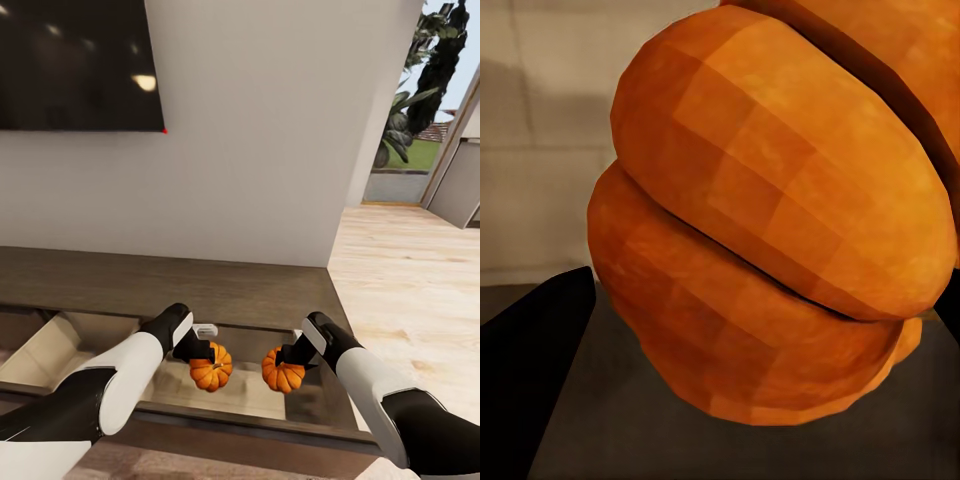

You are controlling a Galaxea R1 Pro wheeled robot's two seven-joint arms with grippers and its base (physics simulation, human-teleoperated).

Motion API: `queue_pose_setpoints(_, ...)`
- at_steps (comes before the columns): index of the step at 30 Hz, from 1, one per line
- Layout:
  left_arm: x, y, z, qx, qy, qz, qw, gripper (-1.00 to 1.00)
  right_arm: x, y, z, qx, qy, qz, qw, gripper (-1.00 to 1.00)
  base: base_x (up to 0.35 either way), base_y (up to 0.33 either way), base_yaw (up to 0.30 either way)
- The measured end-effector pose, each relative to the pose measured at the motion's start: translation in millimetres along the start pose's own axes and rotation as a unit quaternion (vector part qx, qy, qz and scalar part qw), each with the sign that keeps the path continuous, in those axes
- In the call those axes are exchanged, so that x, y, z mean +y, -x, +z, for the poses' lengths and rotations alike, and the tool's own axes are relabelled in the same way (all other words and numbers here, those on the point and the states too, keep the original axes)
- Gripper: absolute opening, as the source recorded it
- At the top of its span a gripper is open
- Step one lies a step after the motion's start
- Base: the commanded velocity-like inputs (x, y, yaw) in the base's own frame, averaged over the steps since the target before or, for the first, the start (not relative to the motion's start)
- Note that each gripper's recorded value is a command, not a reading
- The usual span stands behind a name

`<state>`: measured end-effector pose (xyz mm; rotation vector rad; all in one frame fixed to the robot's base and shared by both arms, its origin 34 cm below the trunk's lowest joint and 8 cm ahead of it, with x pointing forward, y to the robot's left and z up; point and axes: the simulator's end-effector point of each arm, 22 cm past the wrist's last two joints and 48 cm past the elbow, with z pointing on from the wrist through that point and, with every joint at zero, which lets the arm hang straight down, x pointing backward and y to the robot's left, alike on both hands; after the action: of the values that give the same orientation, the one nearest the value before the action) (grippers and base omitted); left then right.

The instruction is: Place each of the two pumpkins and all three candles from the living room inside a cabinet in the living room (use any cabinet), then make sure every cabinet is closed, and position the cauldron so it is next to a table in the living room.

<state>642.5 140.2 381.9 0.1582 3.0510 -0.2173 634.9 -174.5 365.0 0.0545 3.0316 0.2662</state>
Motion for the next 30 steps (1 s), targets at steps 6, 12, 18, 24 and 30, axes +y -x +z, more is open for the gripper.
queue_pose_setpoints(6,2,-4,13.9,0.012,-0.001,-0.002,0.9999,-1.0,-3,-5,13.5,0.012,0.0,0.002,0.9999,-1.0,0.0,0.0,0.0)
queue_pose_setpoints(12,5,-9,27.5,0.023,0.0,-0.003,0.9997,-1.0,-5,-10,27.0,0.024,-0.001,0.004,0.9997,-1.0,0.0,0.0,0.0)
queue_pose_setpoints(18,9,-8,32.9,0.024,0.004,-0.005,0.9997,-1.0,-5,-13,33.5,0.03,-0.001,0.004,0.9996,-1.0,0.0,0.0,0.0)
queue_pose_setpoints(24,9,-7,32.9,0.021,0.003,-0.007,0.9997,-1.0,4,-7,34.4,0.016,0.006,0.002,0.9998,-1.0,0.0,0.0,0.0)
queue_pose_setpoints(30,9,-5,33.0,0.017,0.003,-0.008,0.9998,-1.0,7,0,35.3,-0.003,0.008,0.003,1.0,-1.0,0.0,0.0,0.0)
